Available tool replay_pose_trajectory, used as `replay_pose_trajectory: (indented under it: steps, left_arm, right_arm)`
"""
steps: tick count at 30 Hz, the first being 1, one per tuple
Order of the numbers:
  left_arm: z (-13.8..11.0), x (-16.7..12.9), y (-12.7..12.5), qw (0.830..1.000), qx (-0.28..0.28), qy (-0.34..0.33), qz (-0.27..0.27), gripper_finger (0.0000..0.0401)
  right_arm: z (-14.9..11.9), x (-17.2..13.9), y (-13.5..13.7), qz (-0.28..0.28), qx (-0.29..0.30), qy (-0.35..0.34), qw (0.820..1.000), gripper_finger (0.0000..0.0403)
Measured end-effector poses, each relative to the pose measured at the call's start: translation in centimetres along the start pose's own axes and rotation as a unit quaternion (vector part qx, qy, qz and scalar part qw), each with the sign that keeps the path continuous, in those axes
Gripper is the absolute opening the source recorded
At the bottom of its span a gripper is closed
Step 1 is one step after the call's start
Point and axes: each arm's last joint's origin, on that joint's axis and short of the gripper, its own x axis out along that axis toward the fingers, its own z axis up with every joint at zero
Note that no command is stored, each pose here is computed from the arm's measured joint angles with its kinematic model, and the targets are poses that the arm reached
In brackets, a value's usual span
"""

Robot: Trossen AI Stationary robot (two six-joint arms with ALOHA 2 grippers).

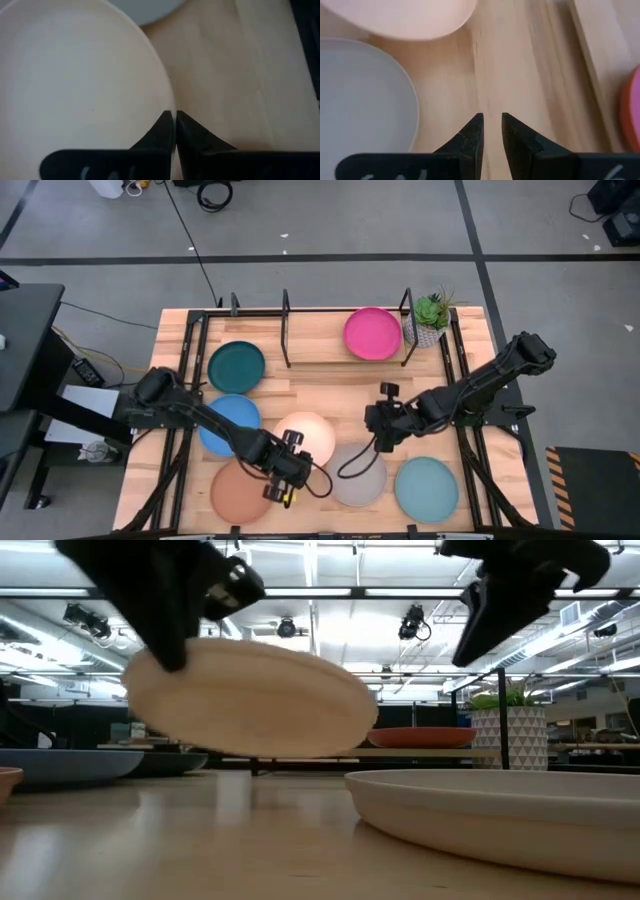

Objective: Place and stack plates onto a shelf
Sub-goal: Put the white plate on the shelf

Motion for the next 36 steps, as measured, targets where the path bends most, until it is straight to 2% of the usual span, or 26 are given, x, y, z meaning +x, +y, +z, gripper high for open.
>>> replay_pose_trajectory:
  steps: [9,18,25,32,36]
  left_arm:
    - [0.6,-1.3,4.2,0.995,0.07,0.014,0.062,0.0015]
    - [0.8,-1.2,11.7,0.987,0.113,0.025,0.11,0.0017]
    - [-0.4,-1.5,18.5,0.988,0.088,0.035,0.126,0.0017]
    - [-2.2,-2.1,23.9,0.986,0.046,0.041,0.152,0.0016]
    - [-3.5,-2.6,26.8,0.988,0.014,0.032,0.148,0.0016]
  right_arm:
    - [-1.6,-0.9,2.0,-0.003,0.05,-0.02,0.999,0.0075]
    - [-2.4,-2.2,3.8,0.006,0.096,-0.05,0.994,0.0075]
    - [-2.8,-2.6,4.3,0.005,0.118,-0.062,0.991,0.0075]
    - [-2.7,-2.6,4.2,-0.004,0.124,-0.069,0.99,0.0075]
    - [-2.7,-2.6,4.2,-0.003,0.129,-0.069,0.989,0.0075]
